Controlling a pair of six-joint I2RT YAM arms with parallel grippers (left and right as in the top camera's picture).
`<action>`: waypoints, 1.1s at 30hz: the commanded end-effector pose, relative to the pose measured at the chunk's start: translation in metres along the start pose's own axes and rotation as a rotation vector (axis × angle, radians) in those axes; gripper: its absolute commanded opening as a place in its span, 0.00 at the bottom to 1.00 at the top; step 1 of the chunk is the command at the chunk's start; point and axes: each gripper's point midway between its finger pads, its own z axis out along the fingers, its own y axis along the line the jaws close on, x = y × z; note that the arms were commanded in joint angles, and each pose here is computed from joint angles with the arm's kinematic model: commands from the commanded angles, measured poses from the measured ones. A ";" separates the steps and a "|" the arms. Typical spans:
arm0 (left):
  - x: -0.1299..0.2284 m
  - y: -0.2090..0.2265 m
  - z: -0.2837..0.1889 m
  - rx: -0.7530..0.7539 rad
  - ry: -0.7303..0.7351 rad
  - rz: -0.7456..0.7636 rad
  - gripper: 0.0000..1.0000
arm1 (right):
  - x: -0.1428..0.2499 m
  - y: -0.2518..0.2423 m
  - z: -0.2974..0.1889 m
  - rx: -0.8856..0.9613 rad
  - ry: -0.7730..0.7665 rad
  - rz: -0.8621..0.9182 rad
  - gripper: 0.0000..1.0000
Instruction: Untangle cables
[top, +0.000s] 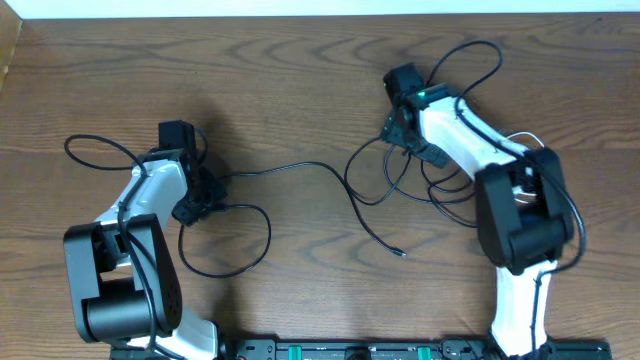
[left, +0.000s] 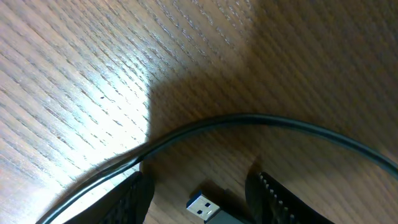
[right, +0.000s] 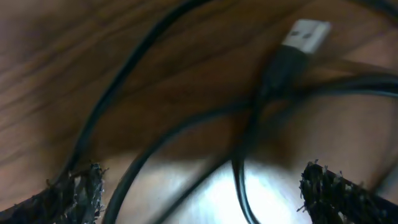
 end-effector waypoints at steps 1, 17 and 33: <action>0.002 0.001 0.004 0.001 0.017 -0.012 0.54 | 0.006 -0.011 0.023 0.059 0.013 0.018 0.95; 0.002 0.001 0.004 0.001 0.017 -0.012 0.54 | -0.023 0.071 -0.047 -0.417 -0.011 -0.345 0.01; 0.003 0.000 0.004 0.004 0.019 -0.012 0.54 | -0.196 -0.075 -0.186 0.021 -0.652 -0.349 0.01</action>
